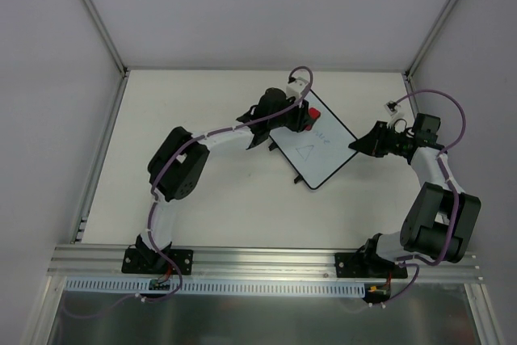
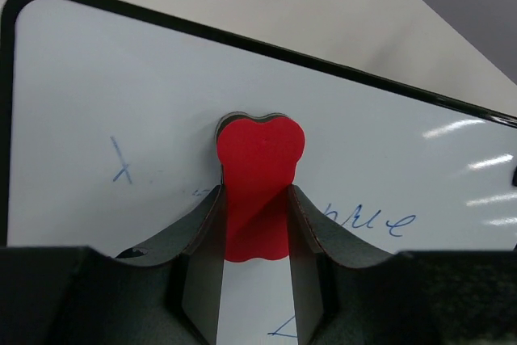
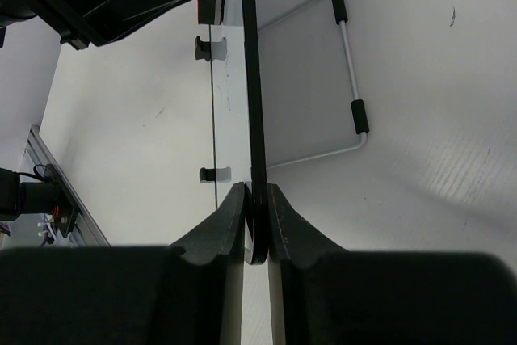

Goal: Erase the whiteboard

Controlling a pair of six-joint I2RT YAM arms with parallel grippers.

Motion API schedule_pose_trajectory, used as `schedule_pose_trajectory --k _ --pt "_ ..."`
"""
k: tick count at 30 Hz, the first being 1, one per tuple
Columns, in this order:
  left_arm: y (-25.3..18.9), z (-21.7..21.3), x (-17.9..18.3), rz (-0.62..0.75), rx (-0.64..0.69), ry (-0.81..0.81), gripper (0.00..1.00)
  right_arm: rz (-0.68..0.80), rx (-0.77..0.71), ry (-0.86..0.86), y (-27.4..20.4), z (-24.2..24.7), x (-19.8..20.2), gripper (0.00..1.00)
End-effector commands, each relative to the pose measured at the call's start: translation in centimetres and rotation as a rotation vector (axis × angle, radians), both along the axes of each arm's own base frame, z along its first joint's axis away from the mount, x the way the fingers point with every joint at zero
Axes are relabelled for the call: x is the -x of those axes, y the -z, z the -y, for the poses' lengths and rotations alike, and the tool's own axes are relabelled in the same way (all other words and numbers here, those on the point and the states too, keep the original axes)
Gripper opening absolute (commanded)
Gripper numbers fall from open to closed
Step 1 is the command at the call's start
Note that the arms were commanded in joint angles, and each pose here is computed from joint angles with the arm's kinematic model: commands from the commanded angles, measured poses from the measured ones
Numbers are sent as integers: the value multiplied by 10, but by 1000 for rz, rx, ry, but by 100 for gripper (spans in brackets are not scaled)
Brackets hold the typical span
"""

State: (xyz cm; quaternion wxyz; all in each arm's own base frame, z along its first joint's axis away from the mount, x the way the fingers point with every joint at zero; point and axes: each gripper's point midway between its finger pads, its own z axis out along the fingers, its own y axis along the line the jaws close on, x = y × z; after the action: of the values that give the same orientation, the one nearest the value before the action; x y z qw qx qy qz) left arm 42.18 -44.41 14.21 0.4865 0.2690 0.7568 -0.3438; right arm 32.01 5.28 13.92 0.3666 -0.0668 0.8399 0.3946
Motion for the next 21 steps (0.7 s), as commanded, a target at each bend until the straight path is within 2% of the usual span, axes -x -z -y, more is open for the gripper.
schedule_pose_trajectory --k 1,5,10,15,21 --pt "35 -43 -16 -139 -65 -144 0 67 101 -8 7 6 -3 0" --pt "36 -60 -36 -166 -90 -215 0 68 109 -11 9 5 -1 0" --pt "34 -69 -54 -219 -60 -275 0 74 114 -11 7 5 -1 0" --pt "37 -57 -48 -269 -36 -234 0 76 114 -12 6 5 -1 0" --pt "44 -21 -15 -253 -77 -138 0 78 109 -15 5 4 -1 1"
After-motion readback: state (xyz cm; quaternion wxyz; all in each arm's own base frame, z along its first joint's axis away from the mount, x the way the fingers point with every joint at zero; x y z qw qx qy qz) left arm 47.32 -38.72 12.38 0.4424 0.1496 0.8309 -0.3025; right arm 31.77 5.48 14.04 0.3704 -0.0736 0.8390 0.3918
